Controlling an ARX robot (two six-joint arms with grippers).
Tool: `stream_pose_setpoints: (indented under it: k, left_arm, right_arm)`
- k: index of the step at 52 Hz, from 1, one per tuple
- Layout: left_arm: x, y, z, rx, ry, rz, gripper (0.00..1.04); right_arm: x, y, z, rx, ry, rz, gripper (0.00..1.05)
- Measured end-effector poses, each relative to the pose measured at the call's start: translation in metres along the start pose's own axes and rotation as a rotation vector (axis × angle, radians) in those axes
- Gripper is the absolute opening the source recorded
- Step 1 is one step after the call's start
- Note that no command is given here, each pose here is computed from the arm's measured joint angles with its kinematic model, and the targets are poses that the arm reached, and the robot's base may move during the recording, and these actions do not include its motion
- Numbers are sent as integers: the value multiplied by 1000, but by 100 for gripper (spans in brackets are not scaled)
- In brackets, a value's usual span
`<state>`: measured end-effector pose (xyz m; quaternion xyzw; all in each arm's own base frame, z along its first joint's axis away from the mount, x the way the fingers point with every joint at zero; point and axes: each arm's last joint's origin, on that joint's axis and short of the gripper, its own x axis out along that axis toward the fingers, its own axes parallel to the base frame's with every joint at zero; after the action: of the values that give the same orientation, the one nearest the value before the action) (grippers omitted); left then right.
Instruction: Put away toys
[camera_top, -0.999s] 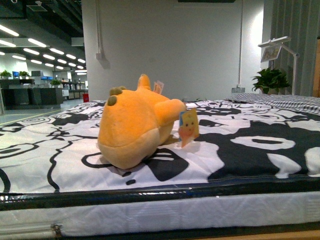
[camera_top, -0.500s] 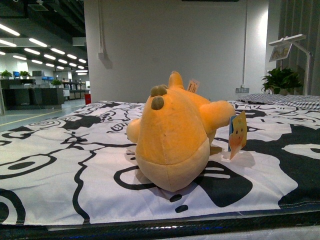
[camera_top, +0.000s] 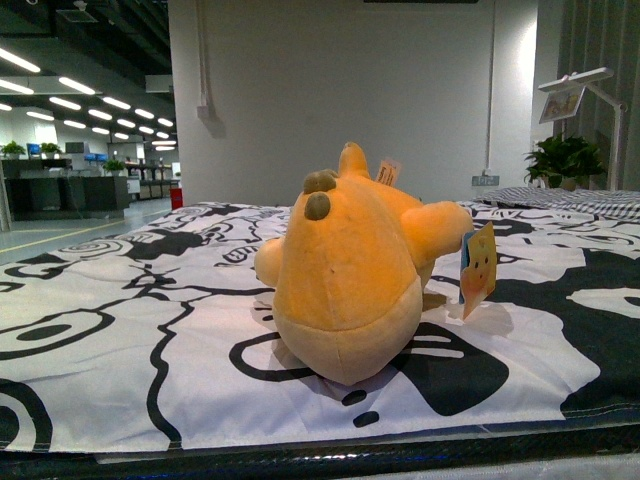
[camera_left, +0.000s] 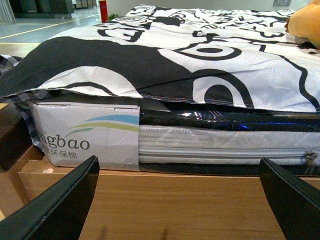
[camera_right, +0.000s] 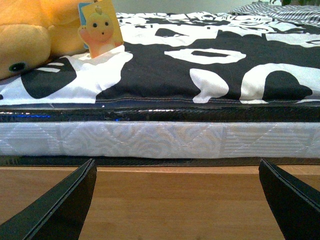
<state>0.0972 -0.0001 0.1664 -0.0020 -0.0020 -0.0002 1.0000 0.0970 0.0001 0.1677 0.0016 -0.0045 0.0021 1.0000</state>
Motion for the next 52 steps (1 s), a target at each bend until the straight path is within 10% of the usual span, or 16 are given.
stream_pose_setpoints:
  k: [10,30,52]
  left_arm:
    - [0,0,0,0,0,0,98]
    - [0,0,0,0,0,0,98]
    - [0,0,0,0,0,0,98]
  right_arm:
    - [3,-4,1,61,64,84,98]
    - [57,-26,90,100,-98,82,98]
    - [135,34,187,60,-202,183,98]
